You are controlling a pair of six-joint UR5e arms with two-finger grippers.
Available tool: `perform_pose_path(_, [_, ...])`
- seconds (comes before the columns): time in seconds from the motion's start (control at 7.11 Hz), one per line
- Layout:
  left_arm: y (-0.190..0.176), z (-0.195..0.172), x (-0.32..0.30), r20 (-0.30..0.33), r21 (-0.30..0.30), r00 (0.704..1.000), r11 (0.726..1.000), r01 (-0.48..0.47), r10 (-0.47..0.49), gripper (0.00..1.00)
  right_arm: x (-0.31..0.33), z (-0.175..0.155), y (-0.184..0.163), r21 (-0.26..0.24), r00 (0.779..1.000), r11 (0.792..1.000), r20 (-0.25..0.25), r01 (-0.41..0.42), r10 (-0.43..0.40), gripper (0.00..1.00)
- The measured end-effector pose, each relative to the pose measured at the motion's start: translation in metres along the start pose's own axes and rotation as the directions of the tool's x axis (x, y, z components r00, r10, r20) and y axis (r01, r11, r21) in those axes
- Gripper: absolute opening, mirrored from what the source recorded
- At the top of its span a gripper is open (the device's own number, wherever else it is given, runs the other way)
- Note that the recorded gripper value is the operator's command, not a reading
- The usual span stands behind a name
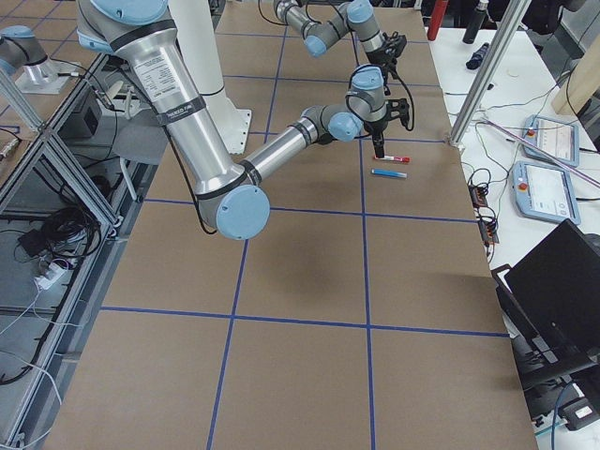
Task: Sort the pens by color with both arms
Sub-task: 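Withdraw the left gripper while the right gripper reaches toward the white marker, then move the right gripper over the black mesh pen cup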
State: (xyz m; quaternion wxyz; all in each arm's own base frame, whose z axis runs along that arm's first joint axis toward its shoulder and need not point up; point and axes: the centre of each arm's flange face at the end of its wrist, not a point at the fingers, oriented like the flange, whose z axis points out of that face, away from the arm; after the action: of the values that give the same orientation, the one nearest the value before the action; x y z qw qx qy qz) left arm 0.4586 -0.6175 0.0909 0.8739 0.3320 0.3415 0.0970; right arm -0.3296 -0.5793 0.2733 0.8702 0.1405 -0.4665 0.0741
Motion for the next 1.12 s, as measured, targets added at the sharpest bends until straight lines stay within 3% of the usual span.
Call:
perform_pose_path(0.28, [0.013,-0.026,-0.1,-0.039,-0.077,0.997,0.994,-0.076,0.073,1.0,-0.051,0.008,0.018,0.041,0.992,0.992,0.024,-0.123,0.122,0.99])
perform_pose_path(0.42, [0.018,-0.036,-0.147,-0.067,-0.102,0.992,0.989,-0.111,0.104,1.0,-0.072,0.011,0.03,0.055,0.992,0.992,0.062,-0.114,0.111,0.99])
perform_pose_path(0.56, [0.021,-0.044,-0.185,-0.096,-0.118,0.988,0.984,-0.135,0.124,1.0,-0.088,0.015,0.047,0.079,0.989,0.995,0.139,-0.067,0.055,0.98])
perform_pose_path(0.84, [0.027,-0.05,-0.217,-0.117,-0.132,0.984,0.98,-0.148,0.132,1.0,-0.099,0.025,0.083,0.172,0.957,0.982,0.262,0.079,-0.123,0.98])
perform_pose_path(1.12, [0.032,-0.047,-0.223,-0.119,-0.14,0.984,0.979,-0.147,0.131,1.0,-0.093,0.034,0.102,0.243,0.908,0.947,0.31,0.211,-0.282,0.96])
